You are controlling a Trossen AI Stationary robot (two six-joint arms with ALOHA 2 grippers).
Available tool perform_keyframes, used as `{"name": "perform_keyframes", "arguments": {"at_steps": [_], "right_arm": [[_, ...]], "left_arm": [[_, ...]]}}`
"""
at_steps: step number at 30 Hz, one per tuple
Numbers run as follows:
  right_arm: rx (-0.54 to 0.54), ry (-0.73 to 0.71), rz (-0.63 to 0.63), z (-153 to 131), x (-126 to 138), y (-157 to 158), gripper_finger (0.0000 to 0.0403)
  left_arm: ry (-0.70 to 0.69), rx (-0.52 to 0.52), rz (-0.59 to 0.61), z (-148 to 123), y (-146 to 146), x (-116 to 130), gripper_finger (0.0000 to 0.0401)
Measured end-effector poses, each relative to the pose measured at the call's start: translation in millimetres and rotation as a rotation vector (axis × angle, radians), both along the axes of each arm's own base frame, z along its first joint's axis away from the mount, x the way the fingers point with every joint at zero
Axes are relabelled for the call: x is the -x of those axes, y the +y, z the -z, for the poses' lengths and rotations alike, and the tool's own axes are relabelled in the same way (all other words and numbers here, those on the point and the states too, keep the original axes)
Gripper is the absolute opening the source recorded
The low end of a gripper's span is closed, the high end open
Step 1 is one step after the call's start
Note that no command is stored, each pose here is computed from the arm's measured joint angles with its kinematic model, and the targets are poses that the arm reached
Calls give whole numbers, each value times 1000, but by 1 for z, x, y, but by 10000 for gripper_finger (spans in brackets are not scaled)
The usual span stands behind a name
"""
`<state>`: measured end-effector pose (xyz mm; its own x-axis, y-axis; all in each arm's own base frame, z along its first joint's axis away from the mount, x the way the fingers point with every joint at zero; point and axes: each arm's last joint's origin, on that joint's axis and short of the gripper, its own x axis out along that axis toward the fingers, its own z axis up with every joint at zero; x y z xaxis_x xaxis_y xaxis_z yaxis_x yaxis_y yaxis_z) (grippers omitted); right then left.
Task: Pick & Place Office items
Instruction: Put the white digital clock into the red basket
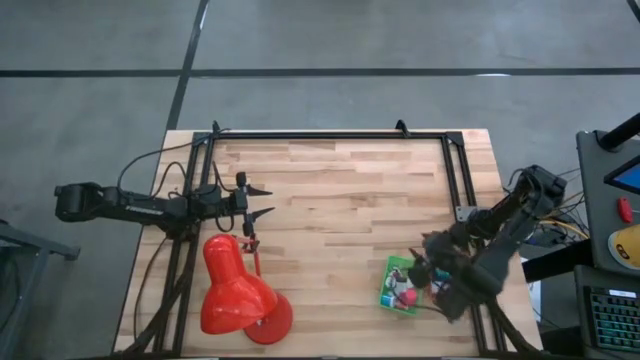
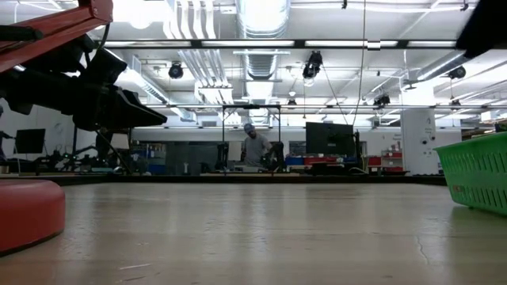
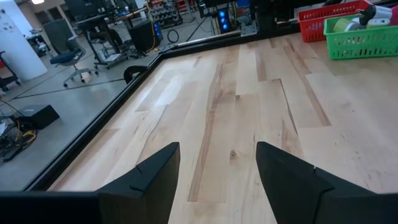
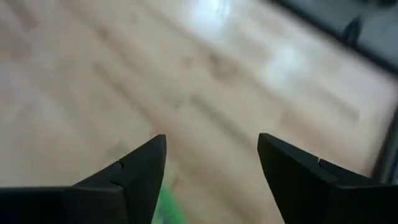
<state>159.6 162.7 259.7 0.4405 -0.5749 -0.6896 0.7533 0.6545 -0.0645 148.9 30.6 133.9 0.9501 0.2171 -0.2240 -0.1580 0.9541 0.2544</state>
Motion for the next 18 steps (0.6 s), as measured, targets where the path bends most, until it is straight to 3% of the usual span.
{"name": "perform_keyframes", "arguments": {"at_steps": [7,13,18], "right_arm": [[286,-84,-94,2,-42,-26,247],[331,-7,-162,9,-85,-51,264],[288,18,-357,16,-113,-66,280]], "left_arm": [[0,0,0,0,0,0,218],[0,0,0,0,0,0,218],[0,0,0,0,0,0,218]]}}
